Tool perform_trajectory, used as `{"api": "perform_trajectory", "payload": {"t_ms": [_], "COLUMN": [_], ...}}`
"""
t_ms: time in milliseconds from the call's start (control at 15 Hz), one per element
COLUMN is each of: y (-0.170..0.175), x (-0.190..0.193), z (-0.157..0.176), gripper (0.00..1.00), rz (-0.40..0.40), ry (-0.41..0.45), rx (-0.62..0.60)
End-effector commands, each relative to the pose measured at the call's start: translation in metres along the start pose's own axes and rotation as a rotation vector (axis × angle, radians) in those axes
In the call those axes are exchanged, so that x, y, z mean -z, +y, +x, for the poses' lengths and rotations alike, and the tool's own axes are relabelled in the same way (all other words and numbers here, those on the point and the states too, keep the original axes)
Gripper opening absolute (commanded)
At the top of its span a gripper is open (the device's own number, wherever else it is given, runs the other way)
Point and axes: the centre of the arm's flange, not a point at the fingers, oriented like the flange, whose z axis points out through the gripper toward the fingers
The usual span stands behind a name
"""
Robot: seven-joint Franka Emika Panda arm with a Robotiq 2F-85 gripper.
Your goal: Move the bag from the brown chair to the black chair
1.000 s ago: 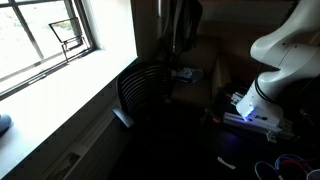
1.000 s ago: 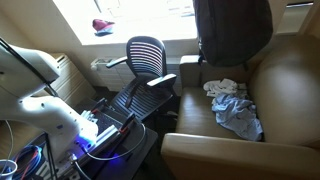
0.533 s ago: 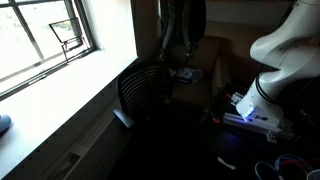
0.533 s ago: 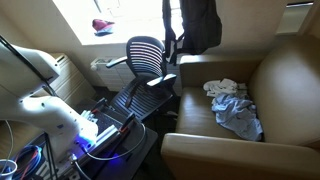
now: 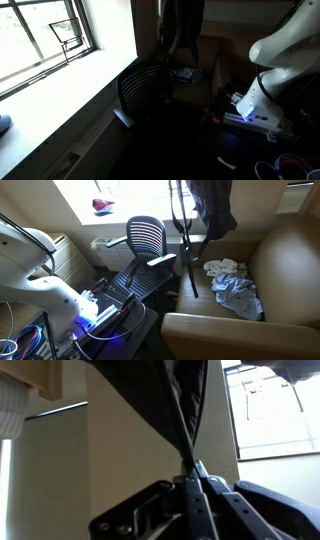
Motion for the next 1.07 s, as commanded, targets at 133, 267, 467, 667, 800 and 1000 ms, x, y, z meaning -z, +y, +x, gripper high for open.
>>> {"api": "perform_trajectory", "payload": {"t_ms": [133,267,467,667,800,1000], "y": [-0.057,-0.092,-0.148,-0.197,-0.219,-0.223], "x": [-0.006,0.003,0.033,0.063,0.072,0.051], "z": [-0.03,-0.028,-0.013,-0.001,-0.01,-0.049], "gripper": [0.01,0.01,0.01,0.01,0.01,0.01], "rz": [-0.101,-0.064,0.042,0.173,0.325,0.499], "ry": [-0.261,-0.31,-0.322,-0.343,-0.401,-0.471], "rx": [-0.053,-0.107,-0.161,-0.199,-0.182,-0.163]}}
